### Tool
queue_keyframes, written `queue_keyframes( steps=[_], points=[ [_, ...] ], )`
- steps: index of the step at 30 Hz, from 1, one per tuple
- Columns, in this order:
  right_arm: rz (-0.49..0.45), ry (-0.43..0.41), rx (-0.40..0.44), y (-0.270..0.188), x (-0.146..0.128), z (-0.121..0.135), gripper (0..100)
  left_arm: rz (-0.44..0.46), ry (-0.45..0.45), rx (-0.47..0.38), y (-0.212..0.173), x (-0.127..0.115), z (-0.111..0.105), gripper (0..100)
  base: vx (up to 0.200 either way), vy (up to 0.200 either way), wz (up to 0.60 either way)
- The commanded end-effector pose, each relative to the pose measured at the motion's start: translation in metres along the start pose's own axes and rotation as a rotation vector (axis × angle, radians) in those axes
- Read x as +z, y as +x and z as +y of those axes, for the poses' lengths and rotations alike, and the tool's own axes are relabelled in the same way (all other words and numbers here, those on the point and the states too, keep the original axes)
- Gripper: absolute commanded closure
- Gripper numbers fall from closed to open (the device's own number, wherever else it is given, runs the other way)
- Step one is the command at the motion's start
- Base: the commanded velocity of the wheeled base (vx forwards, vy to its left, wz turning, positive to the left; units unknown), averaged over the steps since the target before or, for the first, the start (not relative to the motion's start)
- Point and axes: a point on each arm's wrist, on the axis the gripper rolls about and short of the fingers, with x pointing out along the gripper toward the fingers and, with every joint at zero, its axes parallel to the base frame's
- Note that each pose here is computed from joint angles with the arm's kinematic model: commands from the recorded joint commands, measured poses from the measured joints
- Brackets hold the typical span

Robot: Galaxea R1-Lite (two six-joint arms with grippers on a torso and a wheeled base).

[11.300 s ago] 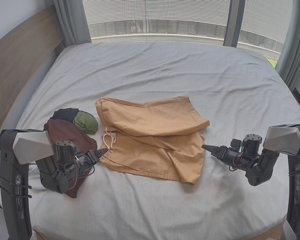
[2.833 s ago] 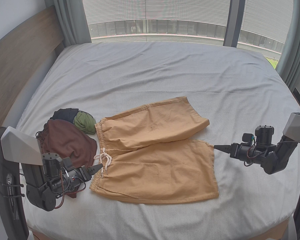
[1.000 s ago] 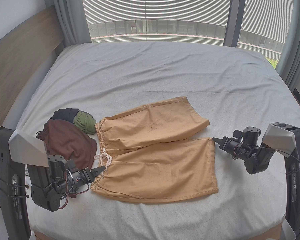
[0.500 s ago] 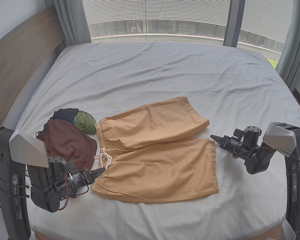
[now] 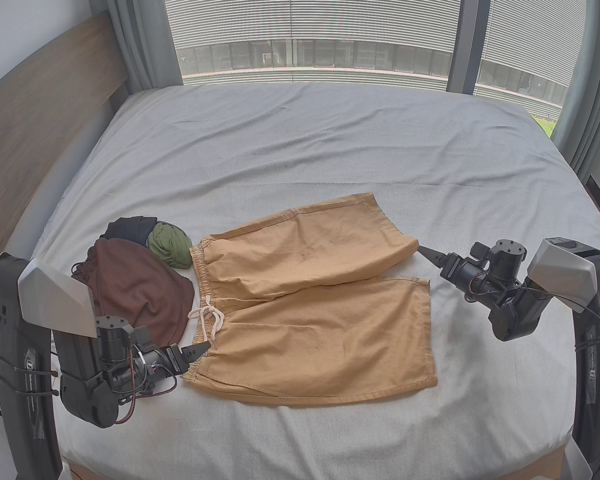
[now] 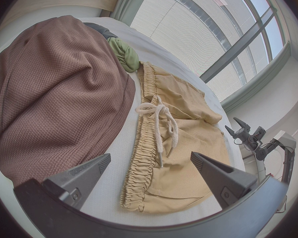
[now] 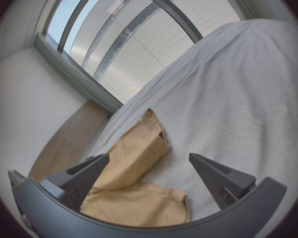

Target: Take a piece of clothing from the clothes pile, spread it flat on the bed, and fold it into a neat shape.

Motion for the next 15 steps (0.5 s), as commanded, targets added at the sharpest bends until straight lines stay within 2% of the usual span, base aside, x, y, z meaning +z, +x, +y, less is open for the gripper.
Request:
queue_keyframes(
  steps=[1,8,15],
  points=[
    [-0.026,0.095,0.020,0.022,0.002,0.006,0,0.004,0.002,-0.005,0.001,-0.001,-0.001,0,0.000,0.000,0.00],
    [-0.025,0.196,-0.011,0.055,-0.007,-0.007,0,0.000,0.002,-0.007,0.002,0.000,-0.001,0,0.000,0.000,0.00],
    [-0.006,0.251,-0.009,0.065,-0.007,-0.001,0,-0.001,0.001,-0.007,0.002,0.000,-0.001,0,0.000,0.000,0.00]
  ],
)
